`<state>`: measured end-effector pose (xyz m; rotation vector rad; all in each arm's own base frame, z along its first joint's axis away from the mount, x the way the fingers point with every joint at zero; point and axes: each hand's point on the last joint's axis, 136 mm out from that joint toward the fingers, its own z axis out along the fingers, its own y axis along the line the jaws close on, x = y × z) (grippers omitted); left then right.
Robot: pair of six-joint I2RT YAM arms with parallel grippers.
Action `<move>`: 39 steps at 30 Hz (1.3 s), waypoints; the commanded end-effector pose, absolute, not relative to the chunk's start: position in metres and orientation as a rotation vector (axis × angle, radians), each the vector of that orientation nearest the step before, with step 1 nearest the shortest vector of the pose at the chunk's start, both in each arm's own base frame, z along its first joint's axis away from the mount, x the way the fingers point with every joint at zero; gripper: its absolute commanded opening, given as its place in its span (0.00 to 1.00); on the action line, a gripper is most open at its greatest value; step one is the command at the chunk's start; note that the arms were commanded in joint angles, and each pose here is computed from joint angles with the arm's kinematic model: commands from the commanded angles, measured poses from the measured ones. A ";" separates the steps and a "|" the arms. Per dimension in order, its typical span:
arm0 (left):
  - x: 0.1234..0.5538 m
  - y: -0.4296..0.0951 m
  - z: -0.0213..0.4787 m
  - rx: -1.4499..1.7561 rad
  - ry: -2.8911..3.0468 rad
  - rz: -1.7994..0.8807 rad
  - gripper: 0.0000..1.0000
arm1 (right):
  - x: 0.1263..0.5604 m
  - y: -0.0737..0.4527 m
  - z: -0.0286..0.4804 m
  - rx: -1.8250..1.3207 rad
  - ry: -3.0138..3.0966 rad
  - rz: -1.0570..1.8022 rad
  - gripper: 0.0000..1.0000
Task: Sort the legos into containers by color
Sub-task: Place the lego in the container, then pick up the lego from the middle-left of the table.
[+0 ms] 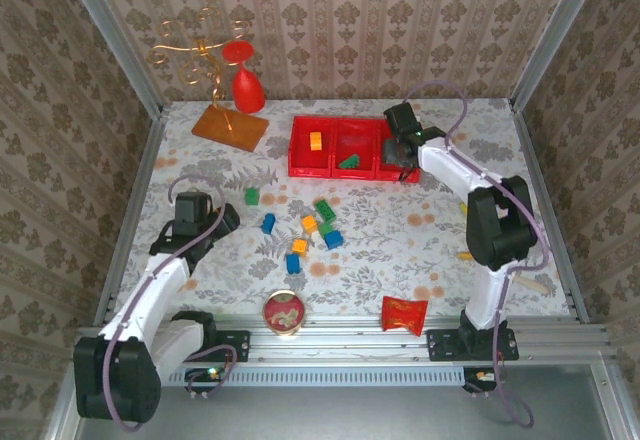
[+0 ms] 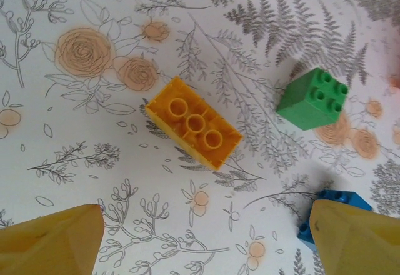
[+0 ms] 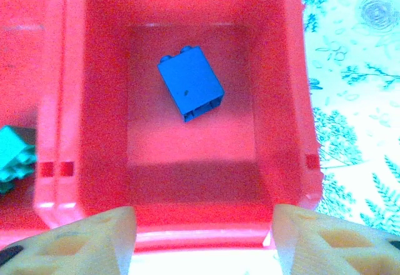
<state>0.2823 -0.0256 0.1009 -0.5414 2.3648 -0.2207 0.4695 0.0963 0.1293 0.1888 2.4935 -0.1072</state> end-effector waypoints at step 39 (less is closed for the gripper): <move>0.358 0.004 0.030 -0.591 2.630 0.104 0.84 | 0.358 0.067 0.173 0.469 2.358 0.058 1.00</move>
